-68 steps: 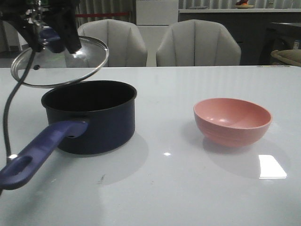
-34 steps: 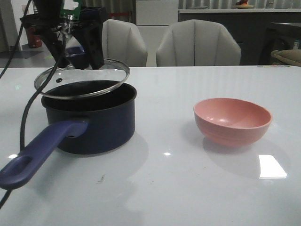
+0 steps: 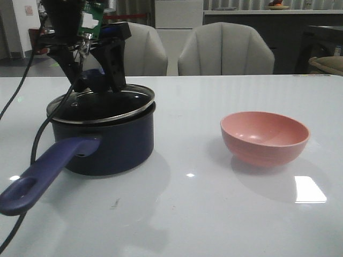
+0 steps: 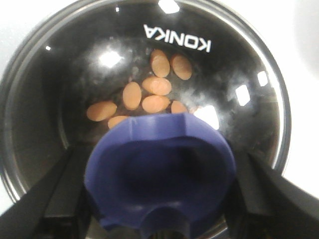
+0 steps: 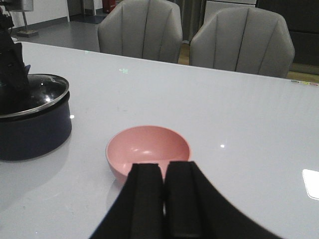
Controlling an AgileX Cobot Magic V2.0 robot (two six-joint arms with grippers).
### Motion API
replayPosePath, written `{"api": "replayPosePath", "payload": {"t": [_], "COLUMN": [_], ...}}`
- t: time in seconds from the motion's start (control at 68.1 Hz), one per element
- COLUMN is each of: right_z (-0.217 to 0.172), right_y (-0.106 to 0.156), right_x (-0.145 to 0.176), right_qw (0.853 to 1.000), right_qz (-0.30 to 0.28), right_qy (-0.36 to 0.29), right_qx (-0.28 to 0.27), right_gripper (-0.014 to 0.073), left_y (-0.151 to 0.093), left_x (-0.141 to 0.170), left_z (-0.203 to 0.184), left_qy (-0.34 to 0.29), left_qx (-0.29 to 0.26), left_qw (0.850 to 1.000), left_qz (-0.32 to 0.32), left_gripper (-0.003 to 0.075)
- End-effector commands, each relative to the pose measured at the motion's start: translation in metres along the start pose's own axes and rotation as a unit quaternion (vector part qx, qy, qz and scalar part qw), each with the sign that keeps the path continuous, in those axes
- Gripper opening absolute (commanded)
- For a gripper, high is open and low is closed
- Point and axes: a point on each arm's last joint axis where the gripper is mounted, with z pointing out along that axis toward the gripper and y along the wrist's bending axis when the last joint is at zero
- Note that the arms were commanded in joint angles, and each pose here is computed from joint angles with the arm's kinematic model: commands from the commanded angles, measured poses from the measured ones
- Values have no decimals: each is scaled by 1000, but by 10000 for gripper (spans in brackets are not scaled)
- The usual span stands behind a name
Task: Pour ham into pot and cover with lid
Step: 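Carry the glass lid over the saucepan with the left gripper and lower it, then settle the lid on the saucepan rim and open the left gripper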
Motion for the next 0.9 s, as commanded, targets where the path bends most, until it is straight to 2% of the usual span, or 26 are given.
{"api": "replayPosePath", "payload": {"t": [0.0,0.25,0.441,0.881], "right_z": [-1,-1,-1,-1], "right_y": [-2,-2,-2,-2], "right_x": [-15,-15,-15,-15], "right_qw": [999,999,999,999], "right_qz": [-5,-5,-5,-5], "right_qy": [-47,-47,-47,-47], "right_qx": [11,11,11,11], "right_gripper": [159,159,159,159], "left_y": [-11,-8,-5,-2], "left_x": [-6,-2,1,2], "left_z": [-30,-28,-28,-28], "left_qy": [-62,-40,-19,-18], "left_qx": [9,1,-17,-34], "left_qw": [998,999,1000,999], "left_qz": [8,11,16,20], "left_gripper": [148,329,335,335]}}
